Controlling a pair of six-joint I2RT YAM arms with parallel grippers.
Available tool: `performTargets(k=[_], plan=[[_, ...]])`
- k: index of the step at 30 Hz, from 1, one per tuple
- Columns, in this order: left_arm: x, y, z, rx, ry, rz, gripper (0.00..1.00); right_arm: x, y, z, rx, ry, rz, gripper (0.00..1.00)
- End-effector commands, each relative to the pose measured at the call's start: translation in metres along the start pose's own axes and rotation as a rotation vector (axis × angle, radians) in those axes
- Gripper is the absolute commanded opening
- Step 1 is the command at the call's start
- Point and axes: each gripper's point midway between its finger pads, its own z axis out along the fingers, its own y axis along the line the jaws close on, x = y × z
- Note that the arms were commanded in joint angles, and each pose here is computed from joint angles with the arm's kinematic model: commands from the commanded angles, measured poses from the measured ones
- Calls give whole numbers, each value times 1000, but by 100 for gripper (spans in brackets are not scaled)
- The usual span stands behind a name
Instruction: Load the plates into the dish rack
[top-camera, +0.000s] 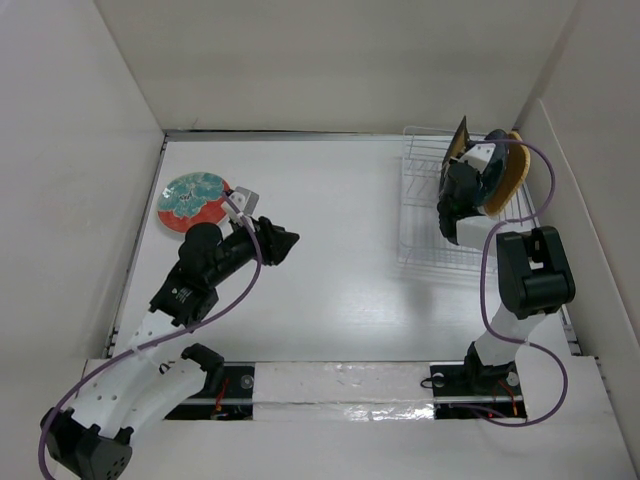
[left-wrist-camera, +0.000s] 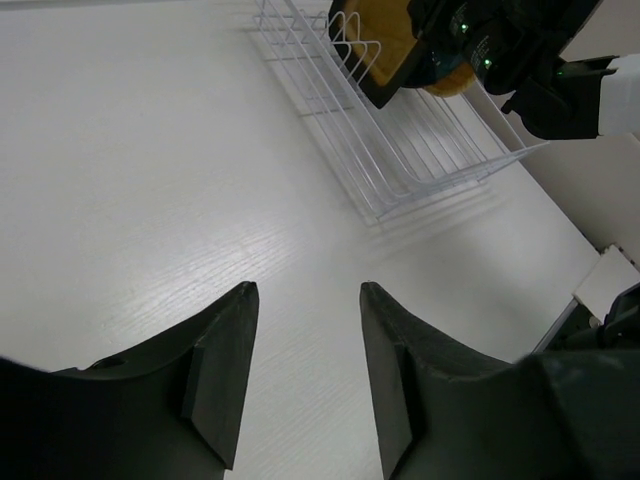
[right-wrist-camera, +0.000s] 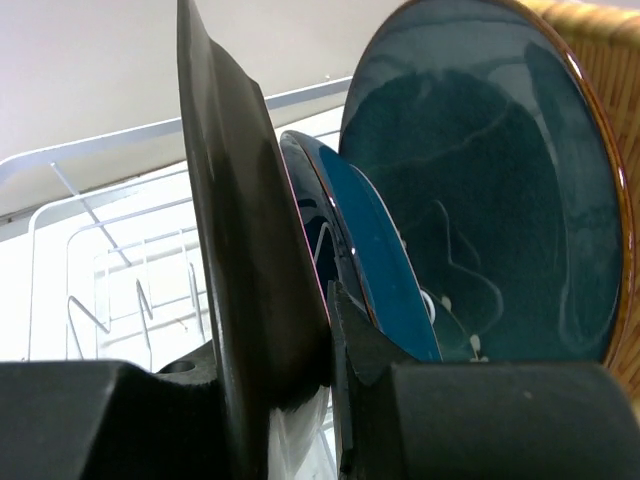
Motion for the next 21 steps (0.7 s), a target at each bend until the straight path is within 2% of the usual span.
performTargets(k=[1,3,5,6,7,8,9,10,13,15,19,21], plan=[[-15,-5,2,16,-45,16,40,-5,5,-8,22,-35,146,0],[-15,-5,3,12,-43,11,32,-6,2,-11,31,-34,151,1],[-15,-3,4,1,-42,0,27,-5,1,-12,35,-21,148,13],[-14,-2,4,-7,-42,-13,19,-4,0,-12,39,-13,146,19],[-13,0,6,-16,-40,-21,15,-3,0,-13,44,0,144,32],[-13,2,6,-18,-39,-30,12,-2,-2,-15,49,0,149,40],[-16,3,6,-10,-47,-40,5,-8,-4,-17,46,-16,159,48],[-17,2,6,-1,-51,-71,2,-11,-5,-19,44,-30,177,61],[-13,2,11,8,-45,-110,0,-13,-11,-22,47,-28,187,79],[-12,10,16,-36,-36,-144,0,-21,-12,-15,39,-13,189,84],[-7,16,22,-68,-10,-168,0,-48,-6,-20,5,-24,234,85],[-14,16,23,-70,-39,-179,0,-60,-4,-26,-18,-27,258,86]])
